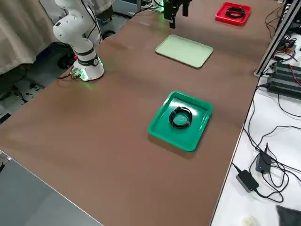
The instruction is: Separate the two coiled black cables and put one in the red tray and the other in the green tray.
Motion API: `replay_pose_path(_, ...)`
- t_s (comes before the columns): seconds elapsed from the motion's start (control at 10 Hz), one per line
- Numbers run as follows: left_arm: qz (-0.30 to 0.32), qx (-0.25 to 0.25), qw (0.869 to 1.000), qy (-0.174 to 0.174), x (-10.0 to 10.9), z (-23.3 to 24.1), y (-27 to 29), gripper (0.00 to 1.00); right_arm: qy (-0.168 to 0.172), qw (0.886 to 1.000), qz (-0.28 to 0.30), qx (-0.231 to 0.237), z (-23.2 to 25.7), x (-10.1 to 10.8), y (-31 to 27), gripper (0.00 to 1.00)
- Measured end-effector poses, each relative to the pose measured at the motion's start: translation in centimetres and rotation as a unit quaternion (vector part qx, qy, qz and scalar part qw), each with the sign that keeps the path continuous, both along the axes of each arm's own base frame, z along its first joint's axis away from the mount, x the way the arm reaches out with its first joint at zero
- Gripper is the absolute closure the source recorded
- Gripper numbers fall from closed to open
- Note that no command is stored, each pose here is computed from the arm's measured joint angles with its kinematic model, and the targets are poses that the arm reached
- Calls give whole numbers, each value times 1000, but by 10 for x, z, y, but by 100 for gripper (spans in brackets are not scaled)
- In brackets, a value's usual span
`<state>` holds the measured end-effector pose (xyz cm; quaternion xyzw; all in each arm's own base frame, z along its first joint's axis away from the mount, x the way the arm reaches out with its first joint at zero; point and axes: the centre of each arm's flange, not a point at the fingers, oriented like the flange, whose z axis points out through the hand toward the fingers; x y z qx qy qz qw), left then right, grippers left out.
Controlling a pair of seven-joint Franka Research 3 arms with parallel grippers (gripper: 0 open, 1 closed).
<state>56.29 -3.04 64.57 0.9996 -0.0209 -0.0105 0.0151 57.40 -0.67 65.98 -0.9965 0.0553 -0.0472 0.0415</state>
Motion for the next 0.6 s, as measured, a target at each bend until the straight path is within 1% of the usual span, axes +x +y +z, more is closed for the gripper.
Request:
replay_pose_path(0.1, 3, -2, 1000, 2, 1, -2, 3, 1, 0, 1000, 10, -1, -1, 0, -1, 2)
replay_pose_path(0.3, 3, -2, 1000, 2, 1, -2, 3, 1, 0, 1000, 15, -2, -1, 0, -3, 1)
replay_pose_path(0.6, -4, 13, 1000, -6, 2, -2, -2, 1, 1, 1000, 18, -2, -2, 0, -3, 2)
